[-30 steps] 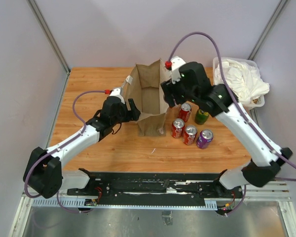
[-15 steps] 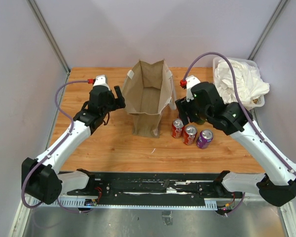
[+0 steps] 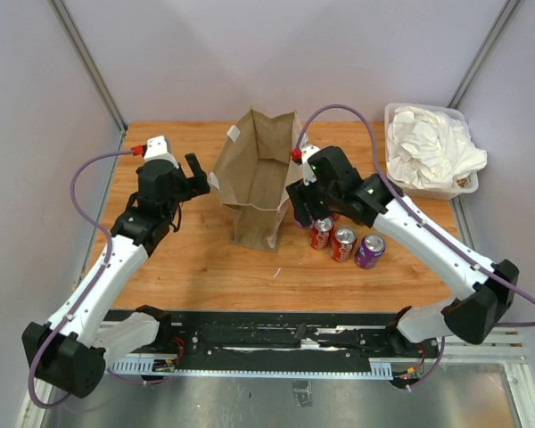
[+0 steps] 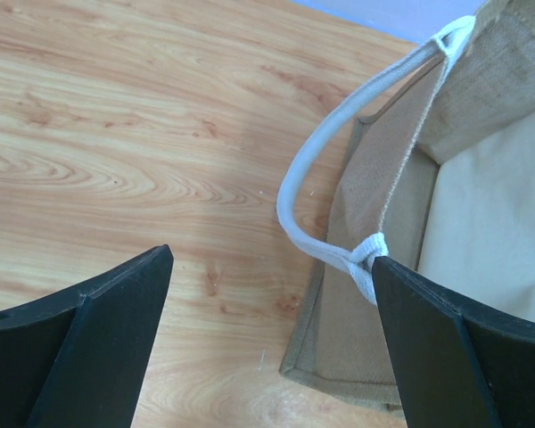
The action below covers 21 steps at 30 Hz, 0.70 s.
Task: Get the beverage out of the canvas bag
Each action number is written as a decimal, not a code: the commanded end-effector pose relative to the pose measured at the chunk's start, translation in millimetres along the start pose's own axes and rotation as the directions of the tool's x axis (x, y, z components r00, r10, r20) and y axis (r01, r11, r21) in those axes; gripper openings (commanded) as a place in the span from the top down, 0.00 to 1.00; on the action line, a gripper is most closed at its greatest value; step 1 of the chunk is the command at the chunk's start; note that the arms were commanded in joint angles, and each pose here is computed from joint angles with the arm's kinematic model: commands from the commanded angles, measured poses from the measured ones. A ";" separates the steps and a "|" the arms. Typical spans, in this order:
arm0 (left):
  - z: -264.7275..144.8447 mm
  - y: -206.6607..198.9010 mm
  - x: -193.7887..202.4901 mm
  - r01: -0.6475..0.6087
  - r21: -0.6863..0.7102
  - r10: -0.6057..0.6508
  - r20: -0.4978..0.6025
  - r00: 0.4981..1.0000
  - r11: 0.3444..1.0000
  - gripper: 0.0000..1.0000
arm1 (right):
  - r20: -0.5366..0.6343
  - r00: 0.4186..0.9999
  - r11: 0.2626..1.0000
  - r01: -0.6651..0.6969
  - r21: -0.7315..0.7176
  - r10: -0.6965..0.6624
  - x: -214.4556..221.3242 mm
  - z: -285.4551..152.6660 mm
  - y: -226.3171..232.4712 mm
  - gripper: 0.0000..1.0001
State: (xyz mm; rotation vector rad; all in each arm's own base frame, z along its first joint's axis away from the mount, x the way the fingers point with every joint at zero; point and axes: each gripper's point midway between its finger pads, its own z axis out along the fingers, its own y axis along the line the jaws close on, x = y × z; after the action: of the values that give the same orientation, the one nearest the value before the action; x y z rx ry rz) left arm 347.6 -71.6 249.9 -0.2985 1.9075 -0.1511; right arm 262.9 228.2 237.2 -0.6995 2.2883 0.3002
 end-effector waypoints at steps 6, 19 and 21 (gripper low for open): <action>-32.6 12.9 -21.1 0.060 0.001 -0.059 0.105 0.993 0.998 0.00 | 0.047 0.998 0.991 0.043 -0.124 -0.037 -48.3 58.8 34.4 0.99; -42.4 20.9 14.5 0.082 0.015 -0.082 0.025 0.996 0.997 0.00 | 0.016 0.999 0.986 0.037 -0.163 -0.035 -75.9 114.6 57.1 0.99; -42.3 21.1 17.8 0.086 0.018 -0.086 0.020 0.996 0.996 0.00 | 0.004 0.999 0.991 0.040 -0.129 -0.040 -68.0 116.3 49.8 0.99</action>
State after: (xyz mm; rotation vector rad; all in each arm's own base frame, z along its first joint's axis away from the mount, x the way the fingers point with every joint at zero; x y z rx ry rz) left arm 303.4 -58.4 245.0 -0.3514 1.8779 -0.1962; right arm 333.2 340.4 173.3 -0.8473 2.3628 0.4466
